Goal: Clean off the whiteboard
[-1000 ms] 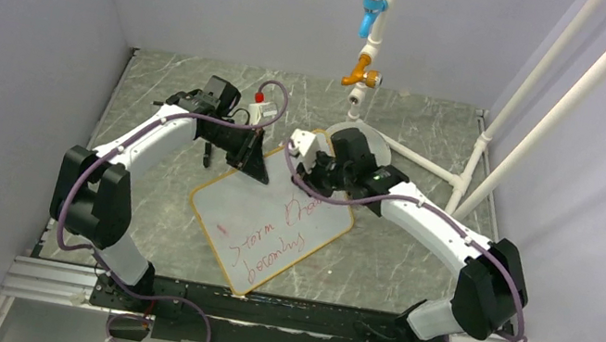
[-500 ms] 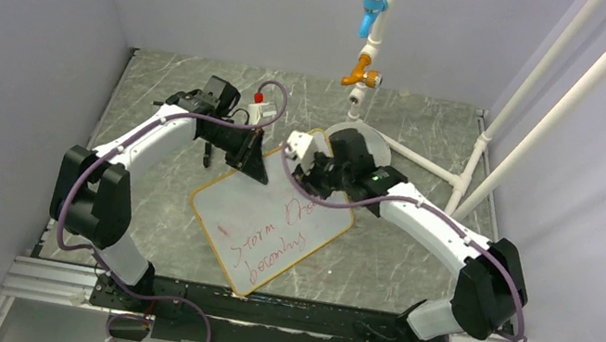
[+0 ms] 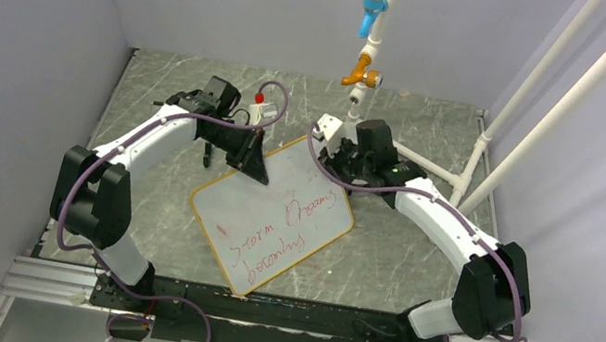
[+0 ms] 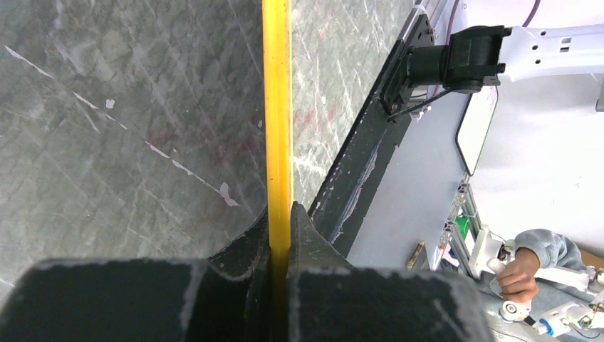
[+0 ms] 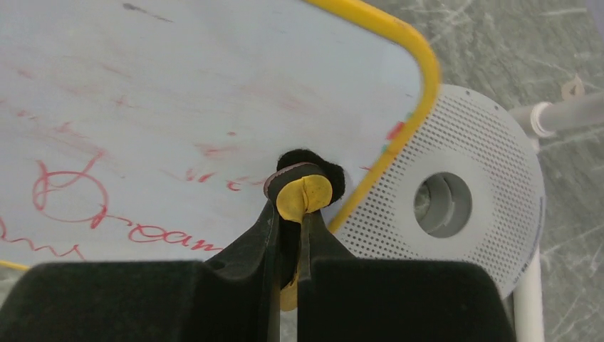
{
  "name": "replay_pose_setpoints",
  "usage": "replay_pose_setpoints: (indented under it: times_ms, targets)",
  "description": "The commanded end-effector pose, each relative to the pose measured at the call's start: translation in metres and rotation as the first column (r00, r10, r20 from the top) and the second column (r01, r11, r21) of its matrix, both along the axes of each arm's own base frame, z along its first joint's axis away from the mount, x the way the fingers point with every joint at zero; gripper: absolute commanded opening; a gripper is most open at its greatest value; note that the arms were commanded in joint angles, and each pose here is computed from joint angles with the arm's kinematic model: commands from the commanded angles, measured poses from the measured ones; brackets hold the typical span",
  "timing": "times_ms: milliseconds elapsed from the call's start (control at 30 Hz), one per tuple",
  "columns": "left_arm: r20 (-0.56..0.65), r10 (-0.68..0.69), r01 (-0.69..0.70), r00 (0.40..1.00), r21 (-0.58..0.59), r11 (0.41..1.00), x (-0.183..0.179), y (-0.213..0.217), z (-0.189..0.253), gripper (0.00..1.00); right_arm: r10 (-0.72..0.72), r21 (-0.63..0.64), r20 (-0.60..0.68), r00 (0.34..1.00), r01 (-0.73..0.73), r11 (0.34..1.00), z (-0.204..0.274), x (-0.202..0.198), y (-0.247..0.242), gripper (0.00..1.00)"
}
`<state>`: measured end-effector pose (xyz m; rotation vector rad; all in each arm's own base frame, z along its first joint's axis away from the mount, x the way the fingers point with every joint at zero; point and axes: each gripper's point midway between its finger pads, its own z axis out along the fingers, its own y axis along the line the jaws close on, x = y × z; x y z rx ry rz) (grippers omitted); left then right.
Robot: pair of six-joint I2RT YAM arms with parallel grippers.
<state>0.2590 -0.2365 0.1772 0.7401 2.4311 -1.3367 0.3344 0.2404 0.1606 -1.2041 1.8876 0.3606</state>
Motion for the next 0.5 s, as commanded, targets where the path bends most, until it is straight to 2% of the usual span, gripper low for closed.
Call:
replay_pose_setpoints:
  times_ms: [0,100,167,333,400,467]
  targets:
    - [0.020,-0.072,0.074,0.997,-0.096,0.993,-0.013,-0.011,0.021,0.00,0.217,0.012,-0.015,0.976,-0.217,0.976,0.001,-0.038,0.029,0.00]
    - [0.019,-0.071,0.073,0.997,-0.094,0.993,-0.012,-0.011,0.021,0.00,0.391,0.025,-0.063,0.918,-0.390,0.921,-0.004,-0.076,0.045,0.00]
    - [0.021,-0.073,0.074,0.997,-0.097,0.993,-0.013,-0.011,0.021,0.00,0.413,0.034,-0.071,0.908,-0.411,0.911,-0.004,-0.083,0.047,0.00]
    - [0.021,-0.072,0.074,0.997,-0.097,0.993,-0.013,-0.011,0.022,0.00,0.144,0.020,-0.023,0.989,-0.144,0.989,-0.002,-0.031,0.011,0.00]
    - [0.024,-0.073,0.075,0.997,-0.098,0.992,-0.013,-0.011,0.022,0.00,0.044,0.028,-0.007,0.999,-0.044,0.999,0.003,-0.012,-0.007,0.00]
    - [0.025,-0.074,0.076,0.997,-0.100,0.992,-0.013,-0.011,0.023,0.00,0.020,0.028,-0.009,1.000,-0.019,0.999,0.001,-0.008,-0.017,0.00]
